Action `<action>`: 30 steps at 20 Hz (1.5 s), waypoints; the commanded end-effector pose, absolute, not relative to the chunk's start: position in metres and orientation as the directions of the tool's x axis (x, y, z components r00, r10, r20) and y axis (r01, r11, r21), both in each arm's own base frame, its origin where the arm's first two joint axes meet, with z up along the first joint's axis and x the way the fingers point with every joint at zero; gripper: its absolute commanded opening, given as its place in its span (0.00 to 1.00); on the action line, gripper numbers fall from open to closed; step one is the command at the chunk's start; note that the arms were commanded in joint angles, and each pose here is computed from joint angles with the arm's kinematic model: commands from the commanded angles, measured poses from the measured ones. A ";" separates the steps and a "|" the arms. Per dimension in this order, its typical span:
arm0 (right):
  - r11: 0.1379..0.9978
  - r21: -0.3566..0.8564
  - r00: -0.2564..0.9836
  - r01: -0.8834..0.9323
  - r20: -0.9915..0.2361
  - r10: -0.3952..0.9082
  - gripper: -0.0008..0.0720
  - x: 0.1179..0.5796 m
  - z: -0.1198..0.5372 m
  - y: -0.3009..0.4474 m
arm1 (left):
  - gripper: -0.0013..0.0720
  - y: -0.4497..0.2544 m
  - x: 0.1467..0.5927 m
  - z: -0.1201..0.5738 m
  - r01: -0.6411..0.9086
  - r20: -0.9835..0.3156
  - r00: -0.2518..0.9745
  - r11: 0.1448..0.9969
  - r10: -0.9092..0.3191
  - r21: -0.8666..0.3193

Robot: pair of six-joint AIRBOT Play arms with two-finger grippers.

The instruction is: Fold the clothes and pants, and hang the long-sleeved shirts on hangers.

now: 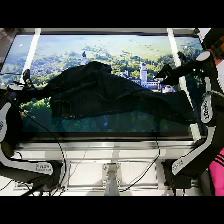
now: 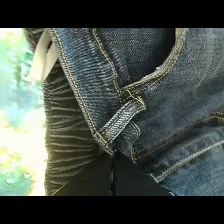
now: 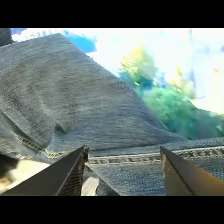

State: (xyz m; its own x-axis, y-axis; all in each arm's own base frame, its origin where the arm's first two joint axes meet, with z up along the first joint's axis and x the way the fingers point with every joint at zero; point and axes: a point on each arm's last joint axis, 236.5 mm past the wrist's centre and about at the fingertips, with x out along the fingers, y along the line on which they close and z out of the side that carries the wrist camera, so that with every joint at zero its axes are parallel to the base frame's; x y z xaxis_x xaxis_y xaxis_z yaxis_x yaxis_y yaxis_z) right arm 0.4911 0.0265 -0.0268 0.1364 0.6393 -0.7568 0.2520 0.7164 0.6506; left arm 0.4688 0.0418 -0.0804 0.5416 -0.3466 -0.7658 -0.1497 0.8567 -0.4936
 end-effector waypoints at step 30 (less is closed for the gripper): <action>0.839 0.544 0.394 -0.013 -0.769 0.504 0.04 0.566 0.050 0.045 | 0.04 0.022 0.459 -0.081 -0.116 -0.769 0.491 0.844 -0.410 -0.524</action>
